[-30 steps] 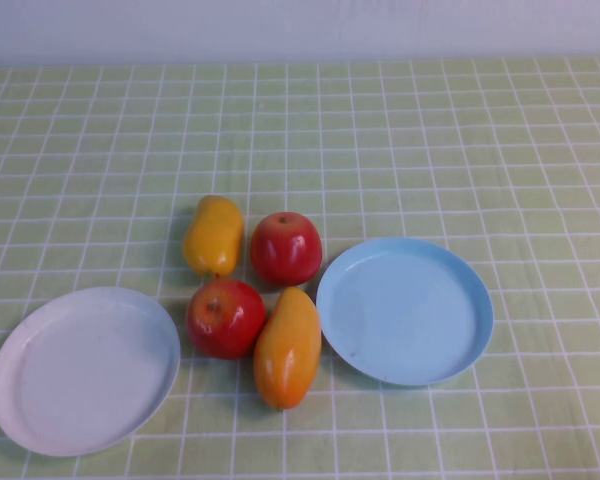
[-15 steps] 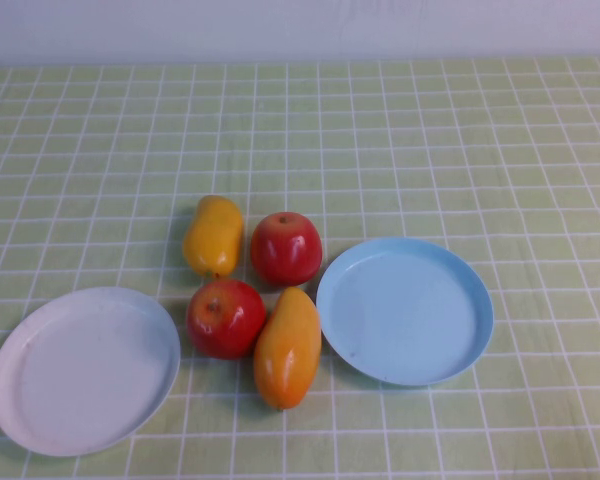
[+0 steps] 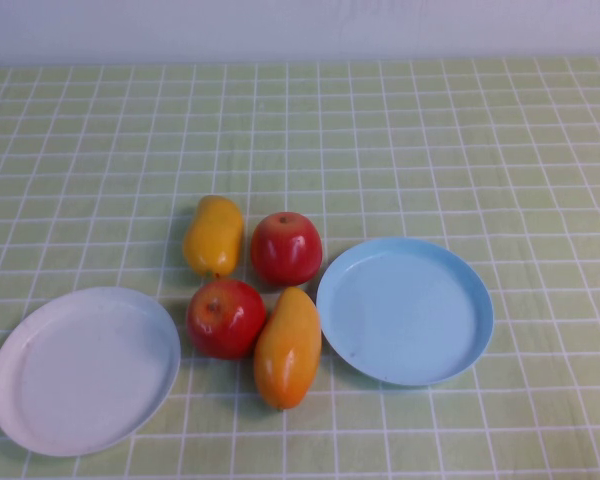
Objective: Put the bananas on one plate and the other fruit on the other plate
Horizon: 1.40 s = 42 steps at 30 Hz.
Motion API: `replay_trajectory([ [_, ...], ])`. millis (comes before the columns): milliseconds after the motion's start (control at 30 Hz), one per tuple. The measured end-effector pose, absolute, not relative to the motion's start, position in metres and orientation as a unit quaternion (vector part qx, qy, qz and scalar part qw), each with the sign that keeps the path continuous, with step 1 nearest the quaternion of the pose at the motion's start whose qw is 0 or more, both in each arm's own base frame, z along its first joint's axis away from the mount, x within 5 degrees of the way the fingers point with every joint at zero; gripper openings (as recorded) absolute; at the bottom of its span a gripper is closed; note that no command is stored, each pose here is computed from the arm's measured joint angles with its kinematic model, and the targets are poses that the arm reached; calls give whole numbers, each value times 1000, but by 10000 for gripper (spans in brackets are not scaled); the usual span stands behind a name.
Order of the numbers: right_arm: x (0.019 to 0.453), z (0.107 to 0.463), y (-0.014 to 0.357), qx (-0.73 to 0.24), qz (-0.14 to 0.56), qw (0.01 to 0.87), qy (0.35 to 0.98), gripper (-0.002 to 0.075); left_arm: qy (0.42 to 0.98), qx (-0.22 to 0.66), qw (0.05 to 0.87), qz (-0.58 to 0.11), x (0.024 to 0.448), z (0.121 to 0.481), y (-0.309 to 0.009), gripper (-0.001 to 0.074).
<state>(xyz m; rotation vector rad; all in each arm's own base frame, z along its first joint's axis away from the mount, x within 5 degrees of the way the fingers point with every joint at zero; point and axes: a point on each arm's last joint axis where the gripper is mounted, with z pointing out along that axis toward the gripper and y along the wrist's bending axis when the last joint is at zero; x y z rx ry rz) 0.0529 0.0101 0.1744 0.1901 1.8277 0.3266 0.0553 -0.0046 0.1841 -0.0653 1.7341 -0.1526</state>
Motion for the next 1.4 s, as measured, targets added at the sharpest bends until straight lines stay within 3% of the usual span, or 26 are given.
replay_trajectory([
  [200,53,174,10,82,141,595,787,-17,709,-184,641,-230,56,192,-7,-2],
  [633,53,174,10,82,141,595,787,-17,678,-241,627,-299,56,196,-8,-2],
  [800,53,174,10,82,141,595,787,-16,704,-174,614,-312,51,226,-16,-2],
  [1033,53,174,10,82,141,595,787,-17,804,-54,520,-285,64,262,-33,-2],
  [1200,53,174,10,82,141,595,787,-17,872,37,428,-235,90,275,-45,-2],
  [1400,53,174,10,82,141,595,787,-17,913,120,336,-198,140,286,-60,-2],
])
